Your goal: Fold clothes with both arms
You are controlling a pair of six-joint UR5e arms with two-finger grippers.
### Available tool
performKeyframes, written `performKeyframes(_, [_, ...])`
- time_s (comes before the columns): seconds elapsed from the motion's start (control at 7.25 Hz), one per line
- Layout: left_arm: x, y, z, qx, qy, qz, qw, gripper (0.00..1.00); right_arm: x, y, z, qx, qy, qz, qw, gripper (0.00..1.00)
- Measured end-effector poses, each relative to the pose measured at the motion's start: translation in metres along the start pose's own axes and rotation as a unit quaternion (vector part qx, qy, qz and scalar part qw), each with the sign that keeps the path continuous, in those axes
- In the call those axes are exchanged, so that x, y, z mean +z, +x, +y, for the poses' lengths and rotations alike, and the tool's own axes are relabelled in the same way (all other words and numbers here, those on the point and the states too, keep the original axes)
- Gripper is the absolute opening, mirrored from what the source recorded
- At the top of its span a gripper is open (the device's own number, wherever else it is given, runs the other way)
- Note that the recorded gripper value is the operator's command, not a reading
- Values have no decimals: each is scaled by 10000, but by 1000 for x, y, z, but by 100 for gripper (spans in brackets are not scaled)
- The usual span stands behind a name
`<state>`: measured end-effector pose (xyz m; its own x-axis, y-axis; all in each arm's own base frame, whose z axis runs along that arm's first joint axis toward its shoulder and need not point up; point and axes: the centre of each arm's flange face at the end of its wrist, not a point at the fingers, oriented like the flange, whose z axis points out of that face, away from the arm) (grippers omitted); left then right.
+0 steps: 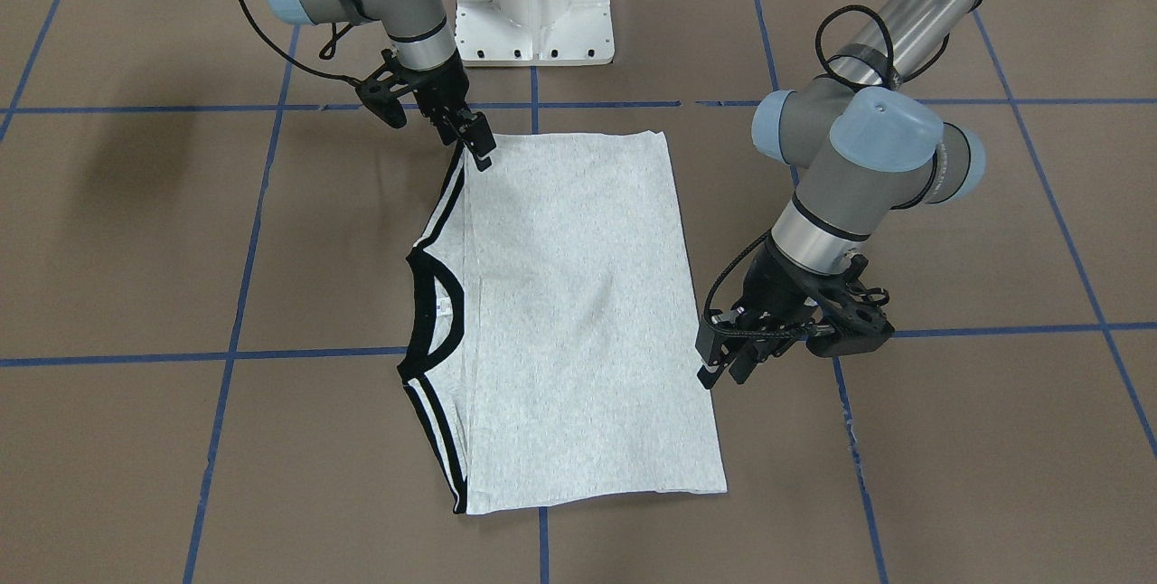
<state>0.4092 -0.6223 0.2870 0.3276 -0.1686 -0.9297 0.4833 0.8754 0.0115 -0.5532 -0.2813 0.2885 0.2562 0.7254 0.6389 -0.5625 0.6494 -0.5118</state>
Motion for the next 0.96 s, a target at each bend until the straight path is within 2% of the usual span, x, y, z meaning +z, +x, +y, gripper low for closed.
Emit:
performKeyframes(0.41, [1, -1, 2, -8, -11, -5, 10000, 52, -10, 6, 12, 47, 86, 237, 9997, 92])
performKeyframes(0.96, [3, 0, 6, -69, -45, -9, 10000, 52, -4, 9, 17, 223, 112, 279, 9993, 93])
